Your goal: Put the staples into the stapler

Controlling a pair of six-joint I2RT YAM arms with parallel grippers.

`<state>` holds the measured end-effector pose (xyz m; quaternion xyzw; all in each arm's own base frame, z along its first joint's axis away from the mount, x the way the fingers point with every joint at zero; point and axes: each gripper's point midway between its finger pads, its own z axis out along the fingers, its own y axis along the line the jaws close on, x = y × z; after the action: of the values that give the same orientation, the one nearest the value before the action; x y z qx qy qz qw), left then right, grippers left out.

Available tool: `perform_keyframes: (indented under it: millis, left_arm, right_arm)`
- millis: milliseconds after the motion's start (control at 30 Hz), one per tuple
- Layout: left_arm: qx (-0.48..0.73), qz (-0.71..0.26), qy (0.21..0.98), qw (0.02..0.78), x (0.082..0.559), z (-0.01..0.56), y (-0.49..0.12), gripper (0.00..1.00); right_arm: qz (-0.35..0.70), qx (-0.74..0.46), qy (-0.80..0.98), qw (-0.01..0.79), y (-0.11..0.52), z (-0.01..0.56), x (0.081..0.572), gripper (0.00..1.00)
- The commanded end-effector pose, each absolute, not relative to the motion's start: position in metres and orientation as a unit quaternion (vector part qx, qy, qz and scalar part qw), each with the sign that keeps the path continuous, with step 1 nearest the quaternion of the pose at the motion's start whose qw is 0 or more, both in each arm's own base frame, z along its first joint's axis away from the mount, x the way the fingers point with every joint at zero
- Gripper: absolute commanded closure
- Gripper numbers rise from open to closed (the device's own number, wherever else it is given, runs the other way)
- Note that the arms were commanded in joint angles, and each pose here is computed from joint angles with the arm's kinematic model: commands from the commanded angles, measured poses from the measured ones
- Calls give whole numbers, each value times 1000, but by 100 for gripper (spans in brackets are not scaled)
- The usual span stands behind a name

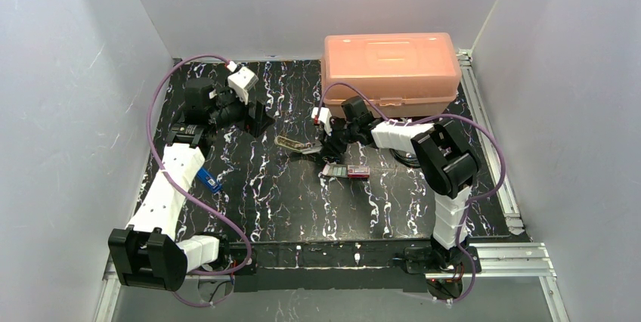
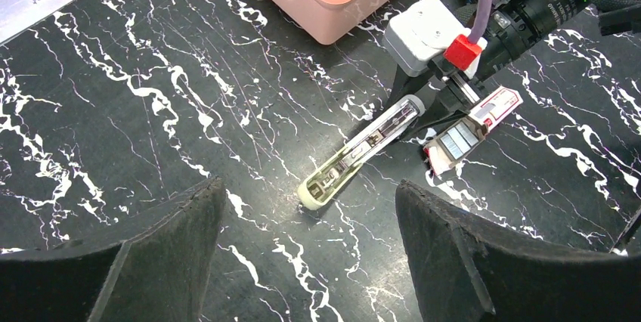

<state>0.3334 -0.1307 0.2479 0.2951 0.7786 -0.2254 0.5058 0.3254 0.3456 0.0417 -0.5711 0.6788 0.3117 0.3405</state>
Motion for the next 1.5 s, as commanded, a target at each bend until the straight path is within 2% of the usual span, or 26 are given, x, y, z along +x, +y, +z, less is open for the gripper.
perform_keyframes:
  millis: [0,400,700,867,1333,1467]
  left_arm:
    - [306,-216,771,516,327,256,-127,20]
    - [314,-215,774,507,322,245,-127,20]
    - [321,-211,775,502,320,239,-126,20]
    - [323,-209,776,500,319,238,-125,20]
    - [325,-200,780,496,317,234,-122,20]
    - [318,-160,822,445,317,210,-104,18]
  right_arm:
    - [309,-571,693,313,338,21,322,59]
    - [311,-569,698,303,337,12,324,63]
    - [315,-564,710,281,332,5,322,57]
    - [315,-563,712,278,331,4,323,49]
    - [310,-562,713,280,330,8,326,48]
    - [306,-550,716,302,330,27,335,42]
